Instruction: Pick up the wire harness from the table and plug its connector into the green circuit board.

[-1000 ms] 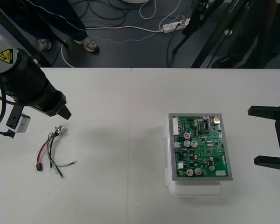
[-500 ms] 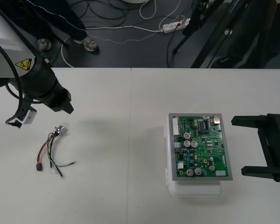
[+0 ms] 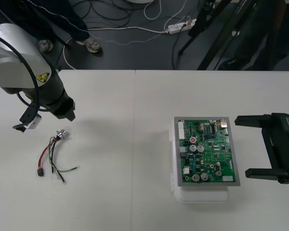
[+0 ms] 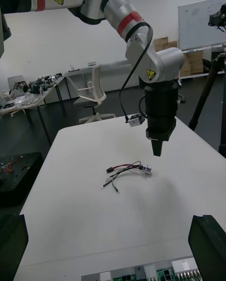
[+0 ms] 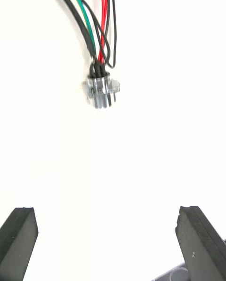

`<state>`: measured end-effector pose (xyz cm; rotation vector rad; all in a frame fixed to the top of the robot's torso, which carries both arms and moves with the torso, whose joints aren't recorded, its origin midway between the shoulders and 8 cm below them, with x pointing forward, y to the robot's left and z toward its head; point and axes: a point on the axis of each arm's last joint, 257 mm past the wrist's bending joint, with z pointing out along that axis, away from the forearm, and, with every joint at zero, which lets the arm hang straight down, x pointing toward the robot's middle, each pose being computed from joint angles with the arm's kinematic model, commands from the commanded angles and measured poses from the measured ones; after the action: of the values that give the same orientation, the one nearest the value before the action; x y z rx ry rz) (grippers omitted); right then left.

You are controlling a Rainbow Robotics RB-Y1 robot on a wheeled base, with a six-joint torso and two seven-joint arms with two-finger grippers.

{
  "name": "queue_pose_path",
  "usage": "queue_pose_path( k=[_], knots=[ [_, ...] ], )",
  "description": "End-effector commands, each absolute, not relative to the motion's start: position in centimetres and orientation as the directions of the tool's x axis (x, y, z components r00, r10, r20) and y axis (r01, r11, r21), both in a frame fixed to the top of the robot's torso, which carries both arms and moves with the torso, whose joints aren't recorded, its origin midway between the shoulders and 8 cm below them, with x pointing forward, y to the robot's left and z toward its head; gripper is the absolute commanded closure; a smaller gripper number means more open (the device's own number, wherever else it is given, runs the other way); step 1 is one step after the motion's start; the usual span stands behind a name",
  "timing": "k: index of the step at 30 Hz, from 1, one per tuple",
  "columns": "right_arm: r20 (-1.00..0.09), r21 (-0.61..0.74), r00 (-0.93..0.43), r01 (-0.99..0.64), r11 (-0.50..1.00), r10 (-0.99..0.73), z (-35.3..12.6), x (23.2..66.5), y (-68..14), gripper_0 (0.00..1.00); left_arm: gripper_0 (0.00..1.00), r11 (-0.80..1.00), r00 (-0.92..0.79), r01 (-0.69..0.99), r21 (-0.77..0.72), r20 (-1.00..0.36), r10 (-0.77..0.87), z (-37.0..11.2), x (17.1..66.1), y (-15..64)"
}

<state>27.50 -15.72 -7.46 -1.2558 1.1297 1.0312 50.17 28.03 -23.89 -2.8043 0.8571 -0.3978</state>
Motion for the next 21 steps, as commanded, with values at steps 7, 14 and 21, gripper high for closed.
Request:
queue_pose_path(
  k=[7, 14, 21],
  knots=[
    [-0.958, -0.286, 0.286, -0.957, 0.048, -0.007, -6.2, 27.6, -15.5, 0.00, 0.14, -0.813, 0.803, -0.528, -0.244, 0.168, -0.572, -29.1, 49.9, 28.8],
    [-0.949, -0.315, 0.315, -0.947, 0.057, -0.009, -6.2, 27.7, -15.8, 0.00, 0.14, -0.822, 0.818, -0.515, -0.245, 0.146, -0.556, -31.1, 49.7, 29.1],
    [-0.950, -0.313, 0.313, -0.947, 0.067, -0.007, -6.5, 28.1, -16.0, 0.00, 0.14, -0.828, 0.828, -0.502, -0.248, 0.137, -0.544, -32.7, 49.5, 29.7]
  ],
)
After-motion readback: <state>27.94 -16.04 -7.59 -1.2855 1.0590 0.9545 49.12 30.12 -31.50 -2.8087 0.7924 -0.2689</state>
